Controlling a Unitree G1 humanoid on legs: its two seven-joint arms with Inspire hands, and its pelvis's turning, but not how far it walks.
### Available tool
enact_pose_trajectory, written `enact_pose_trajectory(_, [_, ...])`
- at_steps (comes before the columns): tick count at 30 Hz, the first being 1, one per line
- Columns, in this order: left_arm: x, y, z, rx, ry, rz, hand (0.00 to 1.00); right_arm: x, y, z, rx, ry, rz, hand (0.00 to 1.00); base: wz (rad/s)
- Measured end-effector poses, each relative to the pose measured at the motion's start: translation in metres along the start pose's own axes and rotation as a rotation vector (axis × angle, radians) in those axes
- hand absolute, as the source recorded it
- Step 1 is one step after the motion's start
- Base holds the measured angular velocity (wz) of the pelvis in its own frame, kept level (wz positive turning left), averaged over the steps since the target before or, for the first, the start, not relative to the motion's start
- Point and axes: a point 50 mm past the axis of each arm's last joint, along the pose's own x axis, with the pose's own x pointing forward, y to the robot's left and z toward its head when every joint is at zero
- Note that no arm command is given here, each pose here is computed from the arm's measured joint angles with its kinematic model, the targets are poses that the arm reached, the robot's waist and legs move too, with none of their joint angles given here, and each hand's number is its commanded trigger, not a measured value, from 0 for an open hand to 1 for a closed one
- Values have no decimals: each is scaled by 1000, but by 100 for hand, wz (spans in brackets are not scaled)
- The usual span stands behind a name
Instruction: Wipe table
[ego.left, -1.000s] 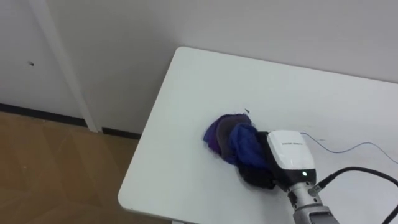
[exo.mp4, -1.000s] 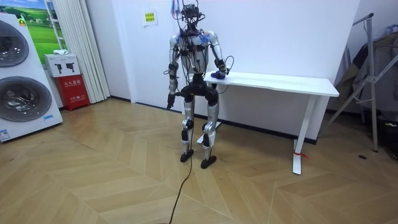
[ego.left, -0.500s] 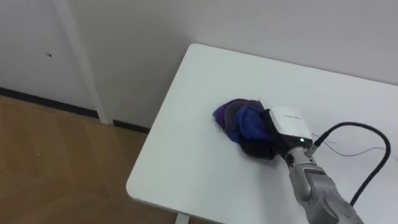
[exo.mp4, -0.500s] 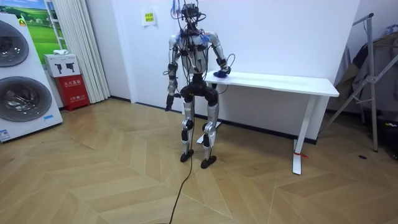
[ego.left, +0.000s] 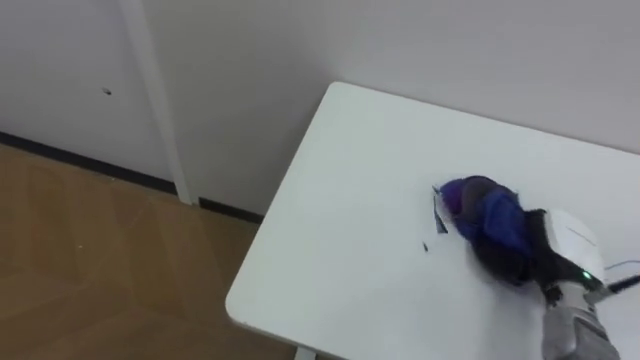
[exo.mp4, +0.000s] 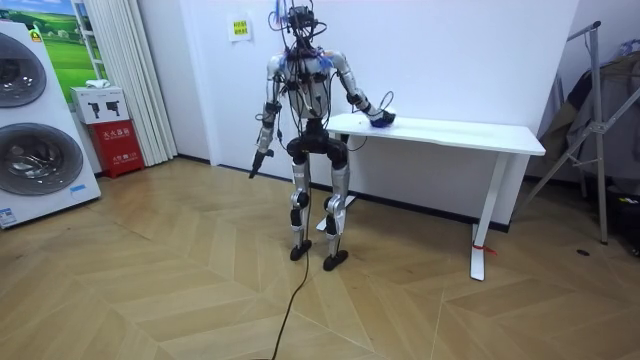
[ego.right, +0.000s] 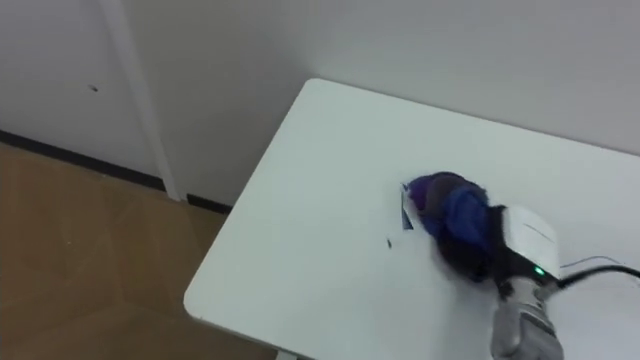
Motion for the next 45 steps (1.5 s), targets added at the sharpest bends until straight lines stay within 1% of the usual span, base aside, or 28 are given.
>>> enact_pose_trajectory(3, [-1, -1, -2, 0, 6, -7, 0, -8, -3, -30, 5, 111, -22, 100, 0])
enact_pose_trajectory(7, [1, -3, 13, -10, -32, -9, 0, -17, -8, -58, -23, 199, -36, 100, -6])
enact_pose_trajectory(9, [2, -3, 20, -14, -50, -8, 0, -18, -10, -66, -24, 244, -41, 100, -14])
enact_pose_trajectory(13, [3, -4, 25, -17, -58, -11, 0, -17, -12, -69, -31, 288, -41, 100, -14])
enact_pose_trajectory(17, [1, -7, 19, -7, -44, -21, 0, -8, -13, -56, -60, 274, -27, 100, -12])
enact_pose_trajectory(20, [0, -12, 15, 19, -35, -40, 0, -2, -15, -43, -80, 269, -10, 100, -23])
enact_pose_trajectory(21, [0, -14, 15, 30, -35, -51, 0, 2, -15, -32, -97, 240, 5, 100, -18])
enact_pose_trajectory(23, [0, -17, 13, 46, -24, -74, 0, 11, -18, -6, -136, 156, 23, 100, -8])
enact_pose_trajectory(25, [-1, -21, 16, 72, -32, -96, 0, 24, -19, 45, -212, -18, 61, 100, -8])
enact_pose_trajectory(26, [-1, -22, 17, 73, -36, -100, 0, 26, -20, 60, -224, -70, 68, 100, 0])
enact_pose_trajectory(28, [0, -23, 23, 75, -40, -120, 0, 30, -21, 105, -229, -211, 102, 100, 17])
enact_pose_trajectory(30, [0, -25, 25, 87, -40, -138, 0, 34, -25, 125, -216, -265, 120, 100, 29])
enact_pose_trajectory(32, [-1, -25, 21, 96, -29, -142, 0, 40, -27, 130, -171, -263, 140, 100, 41])
enact_pose_trajectory(34, [-1, -24, 13, 94, -6, -141, 0, 43, -26, 123, -113, -226, 157, 100, 50])
enact_pose_trajectory(36, [-2, -23, 4, 96, 19, -139, 0, 44, -22, 107, -22, -174, 172, 100, 47])
enact_pose_trajectory(38, [-2, -22, 3, 96, 20, -134, 0, 40, -14, 90, 39, -136, 184, 100, 43])
enact_pose_trajectory(40, [-2, -21, 4, 89, 15, -124, 0, 33, -6, 68, 146, -82, 178, 100, 16])
enact_pose_trajectory(41, [-2, -20, 5, 85, 9, -121, 0, 32, -5, 62, 167, -67, 174, 100, 0])
enact_pose_trajectory(45, [0, -14, 3, 46, 11, -87, 0, 19, 0, 16, 250, 87, 130, 100, -1])
